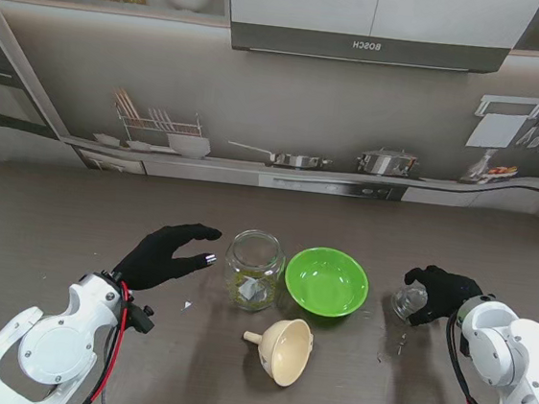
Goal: Pour mung beans into a glass jar with a funnel
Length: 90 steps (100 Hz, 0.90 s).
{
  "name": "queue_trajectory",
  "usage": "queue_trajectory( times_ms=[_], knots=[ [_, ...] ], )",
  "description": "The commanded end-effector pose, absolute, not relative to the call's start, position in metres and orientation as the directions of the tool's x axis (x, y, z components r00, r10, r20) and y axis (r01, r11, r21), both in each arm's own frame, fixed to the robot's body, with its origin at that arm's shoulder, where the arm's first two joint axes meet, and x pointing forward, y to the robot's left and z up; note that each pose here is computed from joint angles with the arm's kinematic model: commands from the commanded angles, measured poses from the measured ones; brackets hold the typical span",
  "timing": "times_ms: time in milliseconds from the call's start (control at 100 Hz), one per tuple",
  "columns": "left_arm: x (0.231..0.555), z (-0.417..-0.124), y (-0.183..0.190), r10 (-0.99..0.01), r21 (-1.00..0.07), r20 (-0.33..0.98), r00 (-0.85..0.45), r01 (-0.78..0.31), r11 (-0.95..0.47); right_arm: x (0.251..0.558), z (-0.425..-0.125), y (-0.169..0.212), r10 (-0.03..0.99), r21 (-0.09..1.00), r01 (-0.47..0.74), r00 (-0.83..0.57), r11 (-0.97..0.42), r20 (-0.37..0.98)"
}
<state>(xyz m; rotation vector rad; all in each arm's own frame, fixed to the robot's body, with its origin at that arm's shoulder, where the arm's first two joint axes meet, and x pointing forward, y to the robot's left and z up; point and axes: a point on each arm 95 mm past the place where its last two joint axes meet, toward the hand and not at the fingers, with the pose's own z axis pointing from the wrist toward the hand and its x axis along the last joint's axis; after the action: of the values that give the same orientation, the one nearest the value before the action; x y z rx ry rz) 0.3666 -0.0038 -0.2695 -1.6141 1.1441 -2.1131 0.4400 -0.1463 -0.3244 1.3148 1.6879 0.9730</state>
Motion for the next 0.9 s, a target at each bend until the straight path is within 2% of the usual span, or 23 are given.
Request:
queue_trajectory(
  times_ms=[0, 410, 890],
  knots=[
    [0.366, -0.272, -0.005, -0.611, -0.702, 0.709, -0.352, -0.278, -0.655, 0.439, -0.329, -0.146, 0.977, 0.893, 0.41, -0.169, 0.189, -0.129],
    [0.366, -0.273, -0.006, -0.611, -0.701, 0.711, -0.348, -0.289, -0.652, 0.439, -0.332, -0.145, 0.971, 0.871, 0.435, -0.168, 0.228, -0.17],
    [0.366, -0.274, -0.007, -0.611, -0.698, 0.715, -0.339, -0.308, -0.646, 0.442, -0.341, -0.143, 0.973, 0.862, 0.457, -0.168, 0.221, -0.16]
  ],
)
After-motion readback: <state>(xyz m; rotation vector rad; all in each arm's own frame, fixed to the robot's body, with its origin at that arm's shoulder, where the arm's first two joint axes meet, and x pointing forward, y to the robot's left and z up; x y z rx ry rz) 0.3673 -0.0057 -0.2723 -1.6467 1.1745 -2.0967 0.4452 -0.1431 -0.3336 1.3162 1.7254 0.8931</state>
